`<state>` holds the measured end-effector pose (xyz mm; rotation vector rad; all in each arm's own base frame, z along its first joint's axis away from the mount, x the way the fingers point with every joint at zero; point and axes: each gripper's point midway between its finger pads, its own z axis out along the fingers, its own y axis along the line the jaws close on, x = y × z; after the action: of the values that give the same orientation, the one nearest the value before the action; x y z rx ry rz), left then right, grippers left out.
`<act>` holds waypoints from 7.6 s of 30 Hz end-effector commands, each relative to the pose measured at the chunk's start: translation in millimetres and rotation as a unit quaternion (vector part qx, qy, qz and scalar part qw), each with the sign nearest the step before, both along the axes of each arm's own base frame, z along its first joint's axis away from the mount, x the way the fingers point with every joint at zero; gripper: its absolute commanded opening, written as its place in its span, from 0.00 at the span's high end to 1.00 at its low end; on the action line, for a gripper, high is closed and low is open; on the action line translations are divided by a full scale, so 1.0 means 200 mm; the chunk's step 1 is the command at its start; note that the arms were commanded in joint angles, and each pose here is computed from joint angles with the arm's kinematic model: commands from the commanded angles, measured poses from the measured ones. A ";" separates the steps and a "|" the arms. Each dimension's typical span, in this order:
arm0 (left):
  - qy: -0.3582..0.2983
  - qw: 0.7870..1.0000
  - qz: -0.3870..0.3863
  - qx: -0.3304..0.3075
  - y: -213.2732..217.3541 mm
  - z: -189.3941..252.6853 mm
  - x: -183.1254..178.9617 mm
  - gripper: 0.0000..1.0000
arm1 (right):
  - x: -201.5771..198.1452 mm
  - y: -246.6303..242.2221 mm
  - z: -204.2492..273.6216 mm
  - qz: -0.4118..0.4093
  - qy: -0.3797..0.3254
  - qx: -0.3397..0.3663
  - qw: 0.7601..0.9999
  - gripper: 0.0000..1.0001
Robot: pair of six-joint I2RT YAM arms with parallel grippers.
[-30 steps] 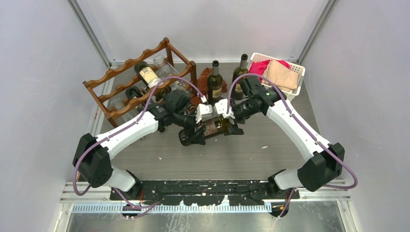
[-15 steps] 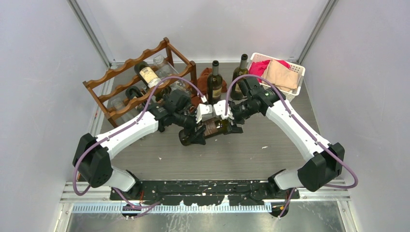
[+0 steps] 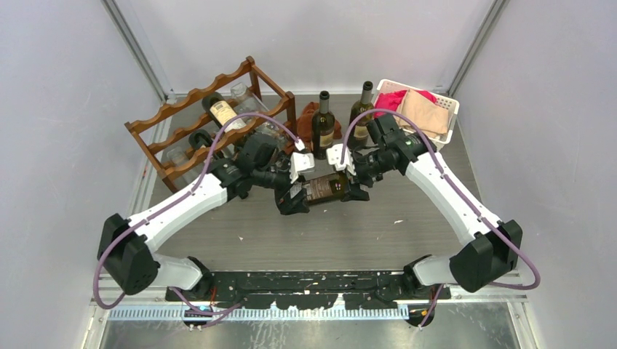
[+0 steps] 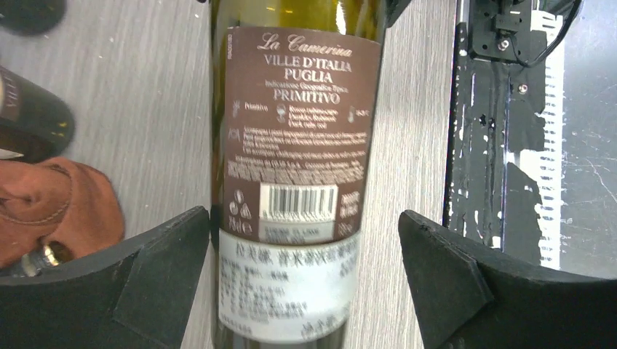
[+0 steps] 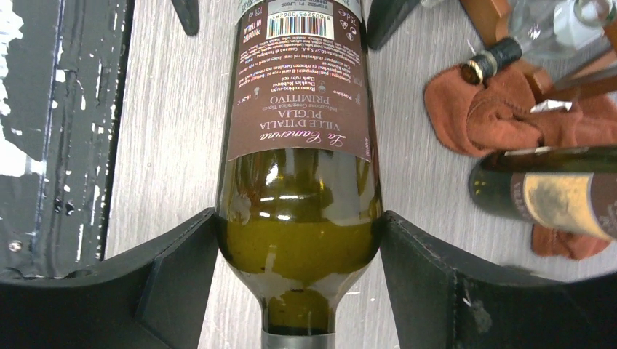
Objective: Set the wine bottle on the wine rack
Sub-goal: Pick up the wine bottle from the center of the board, then place the wine bottle in the wine rack.
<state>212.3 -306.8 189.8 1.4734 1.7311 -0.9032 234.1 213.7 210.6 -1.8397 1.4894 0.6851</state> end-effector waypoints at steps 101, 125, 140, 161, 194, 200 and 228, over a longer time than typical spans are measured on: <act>-0.132 0.821 0.544 -0.116 0.99 1.32 0.70 0.36 | 0.45 1.36 0.48 -0.382 0.093 0.386 0.835 0.99; -0.222 0.772 0.576 -0.152 1.19 1.32 0.46 0.30 | 0.55 1.65 0.47 -0.425 0.006 0.473 0.772 0.99; -0.235 0.777 0.566 -0.147 1.20 1.30 0.42 0.30 | 0.58 1.72 0.43 -0.409 -0.036 0.511 0.755 0.93; -0.239 0.766 0.577 -0.151 1.24 1.30 0.37 0.31 | 0.64 1.72 0.37 -0.408 -0.042 0.525 0.746 0.67; -0.250 0.759 0.578 -0.165 1.25 1.35 0.34 0.31 | 0.63 1.69 0.42 -0.397 -0.022 0.536 0.745 0.31; -0.248 0.761 0.576 -0.167 1.24 1.35 0.34 0.31 | 0.63 1.68 0.42 -0.397 -0.022 0.535 0.746 0.26; -0.253 0.761 0.571 -0.175 1.24 1.37 0.33 0.32 | 0.62 1.69 0.42 -0.399 -0.007 0.525 0.752 0.16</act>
<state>281.5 -59.1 436.9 0.1860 1.6075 -0.0817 360.2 562.1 194.4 -0.4479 1.4328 0.6572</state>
